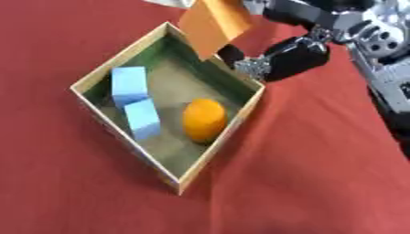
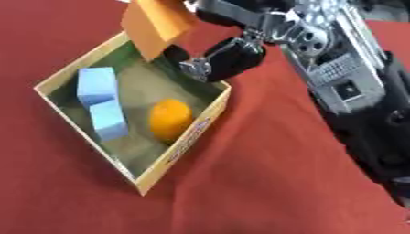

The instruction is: Pick up objects on the table and place them in the box.

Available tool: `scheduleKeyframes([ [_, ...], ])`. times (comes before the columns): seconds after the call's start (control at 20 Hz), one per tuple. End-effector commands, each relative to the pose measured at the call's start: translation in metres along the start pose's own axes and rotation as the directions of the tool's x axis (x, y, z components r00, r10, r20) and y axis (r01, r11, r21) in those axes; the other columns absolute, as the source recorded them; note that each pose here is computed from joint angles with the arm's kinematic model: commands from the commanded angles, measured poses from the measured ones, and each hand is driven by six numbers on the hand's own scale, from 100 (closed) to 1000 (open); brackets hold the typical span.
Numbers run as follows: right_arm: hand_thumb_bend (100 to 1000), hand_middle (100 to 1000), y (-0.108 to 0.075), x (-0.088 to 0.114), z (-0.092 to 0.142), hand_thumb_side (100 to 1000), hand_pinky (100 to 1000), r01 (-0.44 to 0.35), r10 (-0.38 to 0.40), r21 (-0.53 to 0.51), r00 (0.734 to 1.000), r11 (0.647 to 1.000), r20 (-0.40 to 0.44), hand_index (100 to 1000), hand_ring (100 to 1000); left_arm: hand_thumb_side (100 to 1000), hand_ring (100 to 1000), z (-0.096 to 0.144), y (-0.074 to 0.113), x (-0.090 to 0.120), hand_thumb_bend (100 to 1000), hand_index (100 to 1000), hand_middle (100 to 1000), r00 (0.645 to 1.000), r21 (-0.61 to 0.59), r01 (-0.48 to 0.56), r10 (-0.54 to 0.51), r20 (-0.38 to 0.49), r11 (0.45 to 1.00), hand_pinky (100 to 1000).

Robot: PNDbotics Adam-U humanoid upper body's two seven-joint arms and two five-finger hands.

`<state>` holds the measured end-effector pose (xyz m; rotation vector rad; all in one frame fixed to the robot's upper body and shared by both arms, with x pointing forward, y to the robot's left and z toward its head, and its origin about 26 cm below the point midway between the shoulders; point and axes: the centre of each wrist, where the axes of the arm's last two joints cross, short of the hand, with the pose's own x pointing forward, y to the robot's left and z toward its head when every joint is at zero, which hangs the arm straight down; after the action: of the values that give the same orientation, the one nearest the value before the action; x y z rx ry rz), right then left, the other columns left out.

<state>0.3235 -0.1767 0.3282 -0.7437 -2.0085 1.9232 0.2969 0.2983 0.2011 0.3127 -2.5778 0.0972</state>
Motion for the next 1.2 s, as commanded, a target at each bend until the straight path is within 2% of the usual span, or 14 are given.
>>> scheduleKeyframes([
  [0.05,100,817,0.014,-0.007,-0.015,100,887,-0.037,0.037,0.084,0.999,0.996,0.0,968,962,779,794,-0.004,-0.001,0.005,158,851,700,1.0,-0.01,-0.006,0.006,0.019,1.0,941],
  [0.35,100,831,0.059,-0.026,-0.043,122,894,-0.017,0.025,0.189,0.999,0.982,-0.041,975,971,780,795,-0.004,-0.003,0.005,158,851,700,1.0,-0.014,-0.011,0.012,0.015,1.0,941],
  [0.45,103,842,0.07,-0.029,-0.048,100,902,-0.018,0.028,0.212,0.999,0.977,-0.045,988,978,781,795,-0.003,-0.003,0.005,158,851,700,1.0,-0.016,-0.012,0.012,0.012,1.0,942],
  [0.5,194,853,0.075,-0.03,-0.05,100,915,-0.017,0.027,0.225,0.999,0.974,-0.042,998,987,781,795,-0.003,-0.003,0.004,158,851,701,1.0,-0.016,-0.012,0.013,0.011,1.0,942],
  [0.55,280,853,0.078,-0.03,-0.051,142,927,-0.016,0.025,0.236,0.999,0.972,-0.035,1000,993,781,795,-0.003,-0.003,0.004,158,851,701,1.0,-0.017,-0.012,0.013,0.009,1.0,942],
  [0.65,309,845,0.08,-0.029,-0.052,224,931,-0.009,0.014,0.239,1.0,0.971,-0.018,1000,992,780,795,-0.003,-0.003,0.004,158,851,701,1.0,-0.017,-0.012,0.012,0.007,1.0,942],
  [0.7,309,845,0.08,-0.029,-0.052,224,931,-0.006,0.01,0.237,1.0,0.972,-0.015,1000,992,780,795,-0.003,-0.003,0.004,158,851,701,1.0,-0.016,-0.012,0.012,0.007,1.0,942],
  [0.8,279,849,0.078,-0.028,-0.052,387,939,0.005,0.001,0.209,1.0,0.978,-0.029,999,997,780,795,-0.003,-0.003,0.004,158,852,701,1.0,-0.016,-0.013,0.013,0.007,1.0,942],
  [1.2,209,854,0.078,-0.029,-0.05,463,942,0.007,0.002,0.147,0.998,0.989,-0.059,1000,997,780,795,-0.002,-0.002,0.004,158,851,700,1.0,-0.013,-0.012,0.012,0.003,1.0,942],
])
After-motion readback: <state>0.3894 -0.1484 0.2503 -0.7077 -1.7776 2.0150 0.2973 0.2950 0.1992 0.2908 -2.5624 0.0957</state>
